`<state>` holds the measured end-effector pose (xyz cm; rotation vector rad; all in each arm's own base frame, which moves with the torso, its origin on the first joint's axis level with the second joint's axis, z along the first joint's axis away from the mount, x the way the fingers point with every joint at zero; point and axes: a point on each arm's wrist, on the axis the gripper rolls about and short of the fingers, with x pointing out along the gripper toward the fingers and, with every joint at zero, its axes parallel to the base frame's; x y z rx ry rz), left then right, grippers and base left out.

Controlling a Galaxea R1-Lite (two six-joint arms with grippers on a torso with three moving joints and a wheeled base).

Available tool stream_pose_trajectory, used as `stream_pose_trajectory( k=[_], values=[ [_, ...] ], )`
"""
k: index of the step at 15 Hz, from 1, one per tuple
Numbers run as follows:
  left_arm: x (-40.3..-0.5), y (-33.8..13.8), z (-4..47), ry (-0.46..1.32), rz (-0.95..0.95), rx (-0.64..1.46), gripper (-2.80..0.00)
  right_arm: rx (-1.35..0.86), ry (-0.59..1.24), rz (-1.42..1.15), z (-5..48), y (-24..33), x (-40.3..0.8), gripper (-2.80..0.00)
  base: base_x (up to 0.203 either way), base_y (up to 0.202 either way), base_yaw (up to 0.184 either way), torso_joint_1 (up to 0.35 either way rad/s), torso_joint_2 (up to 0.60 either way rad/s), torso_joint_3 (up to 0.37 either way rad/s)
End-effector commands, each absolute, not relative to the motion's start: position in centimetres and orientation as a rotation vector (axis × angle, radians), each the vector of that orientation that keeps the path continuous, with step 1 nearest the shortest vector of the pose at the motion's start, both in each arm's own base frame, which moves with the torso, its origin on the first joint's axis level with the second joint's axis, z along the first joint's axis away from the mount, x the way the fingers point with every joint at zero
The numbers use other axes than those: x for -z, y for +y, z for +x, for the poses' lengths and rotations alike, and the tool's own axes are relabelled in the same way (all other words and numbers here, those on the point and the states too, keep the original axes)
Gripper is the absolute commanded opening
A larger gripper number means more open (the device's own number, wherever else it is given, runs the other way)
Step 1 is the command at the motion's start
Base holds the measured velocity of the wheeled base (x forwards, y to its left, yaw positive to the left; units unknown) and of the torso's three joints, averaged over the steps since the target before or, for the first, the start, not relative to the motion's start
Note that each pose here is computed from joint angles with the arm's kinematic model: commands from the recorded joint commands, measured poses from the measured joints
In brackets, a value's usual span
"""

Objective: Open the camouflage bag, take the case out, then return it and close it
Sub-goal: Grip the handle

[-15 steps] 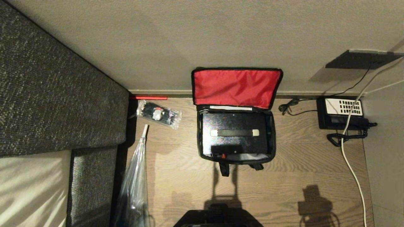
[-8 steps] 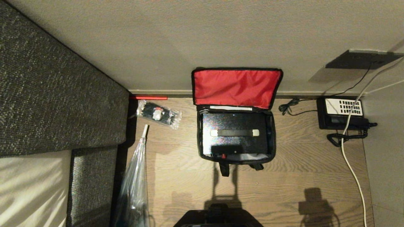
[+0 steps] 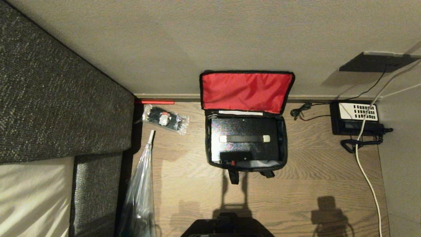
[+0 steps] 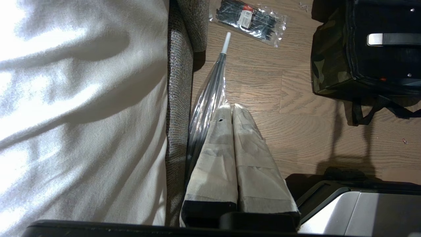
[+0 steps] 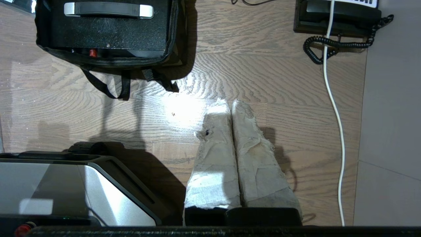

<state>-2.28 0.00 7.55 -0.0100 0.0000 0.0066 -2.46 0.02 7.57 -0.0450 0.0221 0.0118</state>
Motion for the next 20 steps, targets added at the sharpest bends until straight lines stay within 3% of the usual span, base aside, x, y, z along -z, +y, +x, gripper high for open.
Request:
stream_pose_trajectory(
  k=[1, 20],
  values=[
    [-7.55, 0.0, -2.28, 0.0, -0.011, -0.008, -2.8, -0.013, 0.027, -0.046, -2.43, 0.02, -7.59, -2.8, 0.0, 0.0, 0.0, 0.0, 0.0, 0.0],
    [-7.53, 0.0, -2.28, 0.001, -0.009, -0.008, -2.8, -0.012, 0.025, -0.046, -2.43, 0.02, -7.6, -2.8, -0.015, 0.0, 0.0, 0.0, 0.0, 0.0]
  ],
)
